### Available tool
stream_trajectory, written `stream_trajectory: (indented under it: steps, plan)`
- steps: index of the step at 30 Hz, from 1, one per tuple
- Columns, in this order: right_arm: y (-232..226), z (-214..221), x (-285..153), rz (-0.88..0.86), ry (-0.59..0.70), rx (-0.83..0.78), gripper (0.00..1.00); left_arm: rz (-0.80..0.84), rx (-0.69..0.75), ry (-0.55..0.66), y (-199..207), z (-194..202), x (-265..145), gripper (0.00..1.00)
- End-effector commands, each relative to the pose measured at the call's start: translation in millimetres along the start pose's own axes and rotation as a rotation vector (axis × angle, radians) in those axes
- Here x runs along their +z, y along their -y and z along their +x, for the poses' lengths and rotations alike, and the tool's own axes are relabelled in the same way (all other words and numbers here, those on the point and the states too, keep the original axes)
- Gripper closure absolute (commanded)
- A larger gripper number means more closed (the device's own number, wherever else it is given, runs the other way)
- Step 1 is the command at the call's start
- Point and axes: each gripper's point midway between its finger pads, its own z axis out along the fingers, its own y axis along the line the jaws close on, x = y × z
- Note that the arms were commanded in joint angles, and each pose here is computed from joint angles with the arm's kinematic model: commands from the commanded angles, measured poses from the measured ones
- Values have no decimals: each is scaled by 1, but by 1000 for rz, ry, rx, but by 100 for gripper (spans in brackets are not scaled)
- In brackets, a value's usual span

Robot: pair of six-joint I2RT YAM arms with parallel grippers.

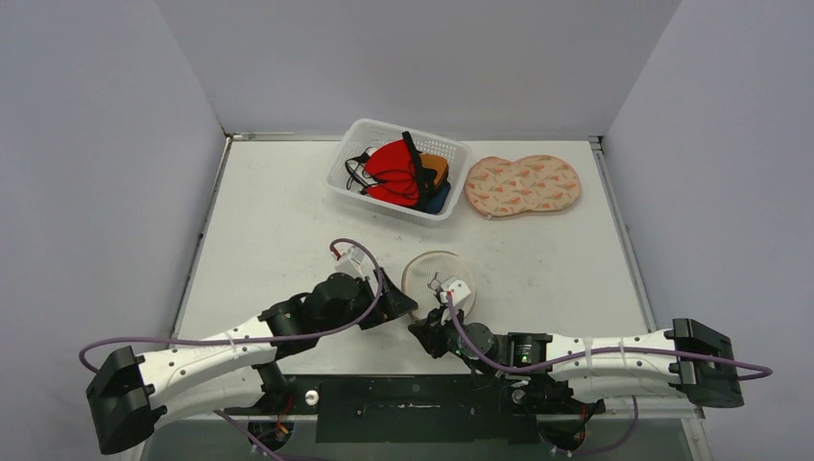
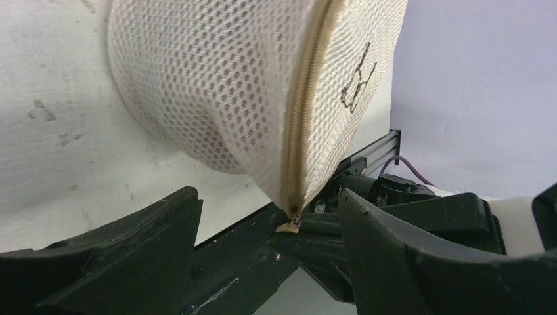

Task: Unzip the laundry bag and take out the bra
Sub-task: Unzip the laundry bag at the center of the board.

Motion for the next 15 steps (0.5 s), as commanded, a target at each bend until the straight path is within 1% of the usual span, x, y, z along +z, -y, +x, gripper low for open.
stream_trajectory:
  steps: [1, 3, 7, 12, 15]
  plan:
    - [-18, -30, 0, -44, 76, 39, 95, 76, 21, 74, 46, -18, 11, 29]
    - [-17, -31, 0, -40, 78, 39, 95, 62, 23, 68, 45, -17, 18, 36]
    - [-16, -32, -3, -38, 78, 39, 95, 66, 0, 78, 42, -16, 22, 60]
    - [-13, -33, -7, -33, 80, 39, 95, 62, -14, 128, 37, -25, 17, 88]
    - [-11, -33, -9, -26, 81, 40, 95, 55, -9, 144, 37, -30, 14, 99]
